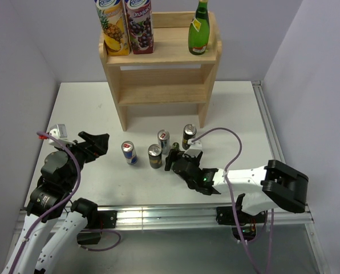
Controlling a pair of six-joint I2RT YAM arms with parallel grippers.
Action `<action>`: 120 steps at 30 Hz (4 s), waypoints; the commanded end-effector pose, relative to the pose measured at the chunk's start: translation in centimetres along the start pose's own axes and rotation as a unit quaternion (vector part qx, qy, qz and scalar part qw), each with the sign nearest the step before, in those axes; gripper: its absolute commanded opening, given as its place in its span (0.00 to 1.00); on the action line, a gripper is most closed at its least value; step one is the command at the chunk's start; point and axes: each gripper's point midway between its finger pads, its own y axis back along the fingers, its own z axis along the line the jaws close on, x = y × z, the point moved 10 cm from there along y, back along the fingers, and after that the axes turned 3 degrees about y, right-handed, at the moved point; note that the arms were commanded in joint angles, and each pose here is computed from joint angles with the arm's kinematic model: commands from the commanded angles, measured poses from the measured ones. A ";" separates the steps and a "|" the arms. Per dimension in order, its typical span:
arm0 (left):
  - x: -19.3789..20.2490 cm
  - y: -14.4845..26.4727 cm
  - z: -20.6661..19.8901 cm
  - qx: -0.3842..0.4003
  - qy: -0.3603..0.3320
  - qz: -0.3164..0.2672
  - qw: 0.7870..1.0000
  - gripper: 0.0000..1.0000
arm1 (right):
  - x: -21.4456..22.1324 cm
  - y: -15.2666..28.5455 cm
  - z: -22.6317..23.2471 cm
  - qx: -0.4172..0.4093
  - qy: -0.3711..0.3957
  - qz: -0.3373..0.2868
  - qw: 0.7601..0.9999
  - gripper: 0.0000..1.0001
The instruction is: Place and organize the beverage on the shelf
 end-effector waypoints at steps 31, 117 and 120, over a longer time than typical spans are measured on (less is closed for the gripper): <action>-0.1 -0.1 -0.4 0.025 -0.007 0.001 1.000 0.99 | 1.9 -5.1 1.4 0.059 0.065 -0.081 0.993 0.93; -0.3 0.5 -0.5 0.035 -0.002 -0.010 0.999 0.99 | -44.2 -2.9 11.7 0.063 0.074 -0.334 0.938 0.18; -0.2 0.6 -0.5 0.035 -0.002 -0.009 0.999 0.99 | -43.9 -3.4 11.6 0.067 0.077 -0.329 0.939 0.44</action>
